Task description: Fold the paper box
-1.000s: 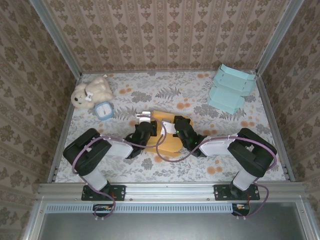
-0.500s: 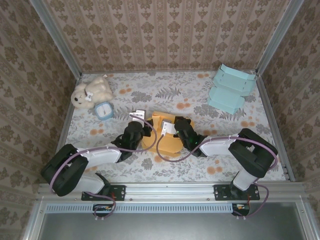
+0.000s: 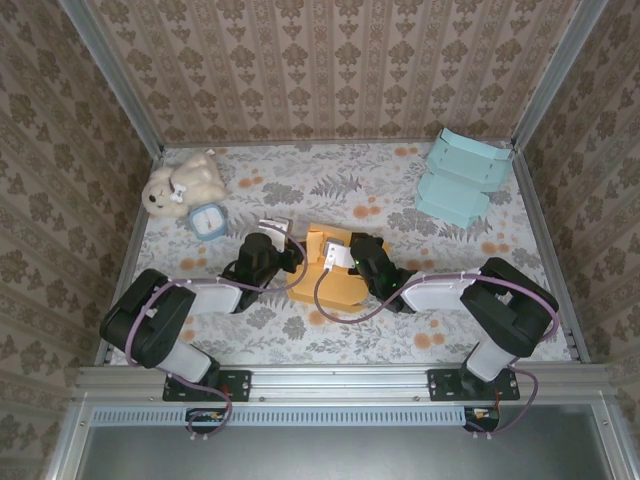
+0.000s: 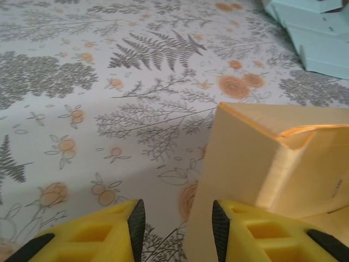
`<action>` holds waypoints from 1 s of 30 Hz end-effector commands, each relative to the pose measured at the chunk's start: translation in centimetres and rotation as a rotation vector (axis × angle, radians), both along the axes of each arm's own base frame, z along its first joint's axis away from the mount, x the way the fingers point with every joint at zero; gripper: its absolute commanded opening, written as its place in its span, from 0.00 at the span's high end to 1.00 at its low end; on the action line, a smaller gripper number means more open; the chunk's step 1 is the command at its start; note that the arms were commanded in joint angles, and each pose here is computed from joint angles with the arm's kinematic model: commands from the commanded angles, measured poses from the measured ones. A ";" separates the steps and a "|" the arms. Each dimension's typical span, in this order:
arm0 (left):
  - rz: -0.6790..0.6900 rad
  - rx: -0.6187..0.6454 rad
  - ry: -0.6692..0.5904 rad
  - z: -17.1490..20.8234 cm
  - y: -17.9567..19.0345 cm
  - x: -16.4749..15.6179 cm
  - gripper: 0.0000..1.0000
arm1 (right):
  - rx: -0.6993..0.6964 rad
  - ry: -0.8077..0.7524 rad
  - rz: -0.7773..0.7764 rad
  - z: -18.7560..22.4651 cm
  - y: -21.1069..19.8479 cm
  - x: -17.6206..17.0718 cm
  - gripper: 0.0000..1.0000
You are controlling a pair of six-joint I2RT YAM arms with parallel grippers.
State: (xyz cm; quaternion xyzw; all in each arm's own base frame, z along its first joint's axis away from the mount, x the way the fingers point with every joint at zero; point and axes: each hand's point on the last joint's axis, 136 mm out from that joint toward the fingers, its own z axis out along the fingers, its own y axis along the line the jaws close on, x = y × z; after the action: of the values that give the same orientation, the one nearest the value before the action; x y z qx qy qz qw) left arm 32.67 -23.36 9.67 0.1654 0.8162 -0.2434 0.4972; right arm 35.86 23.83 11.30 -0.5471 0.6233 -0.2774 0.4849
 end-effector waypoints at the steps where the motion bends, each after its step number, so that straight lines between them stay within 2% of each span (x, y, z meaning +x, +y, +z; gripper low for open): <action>1: -0.085 -0.048 -0.033 1.0 -1.6 -0.2 0.60 | -0.017 0.055 0.012 -1.6 -0.5 -0.8 1.00; 9: -0.114 -0.076 -0.013 0.7 -2.4 -0.2 0.63 | -0.019 0.054 0.016 -1.5 -0.4 -0.8 1.00; 14: -0.019 -0.033 0.024 0.5 0.7 0.3 0.63 | -0.019 0.051 0.015 -1.4 -0.4 -0.8 1.00; 18: 0.020 -0.052 0.058 0.3 3.1 0.2 0.63 | -0.017 0.045 0.015 -1.2 -0.5 -0.9 1.00; 27: -0.235 -0.210 0.045 2.2 -0.4 -2.5 0.59 | -0.026 0.044 0.019 -1.4 -0.6 -0.9 1.00; 30: -0.280 -0.234 0.043 2.2 -1.2 -2.6 0.58 | -0.022 0.041 0.022 -1.2 -0.6 -1.0 1.00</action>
State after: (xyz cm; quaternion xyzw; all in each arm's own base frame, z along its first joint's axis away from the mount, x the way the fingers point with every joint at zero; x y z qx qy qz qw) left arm 30.95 -22.93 10.59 0.1865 0.7920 -0.3540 0.4612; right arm 35.72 23.33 10.99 -0.5510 0.6247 -0.2804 0.4771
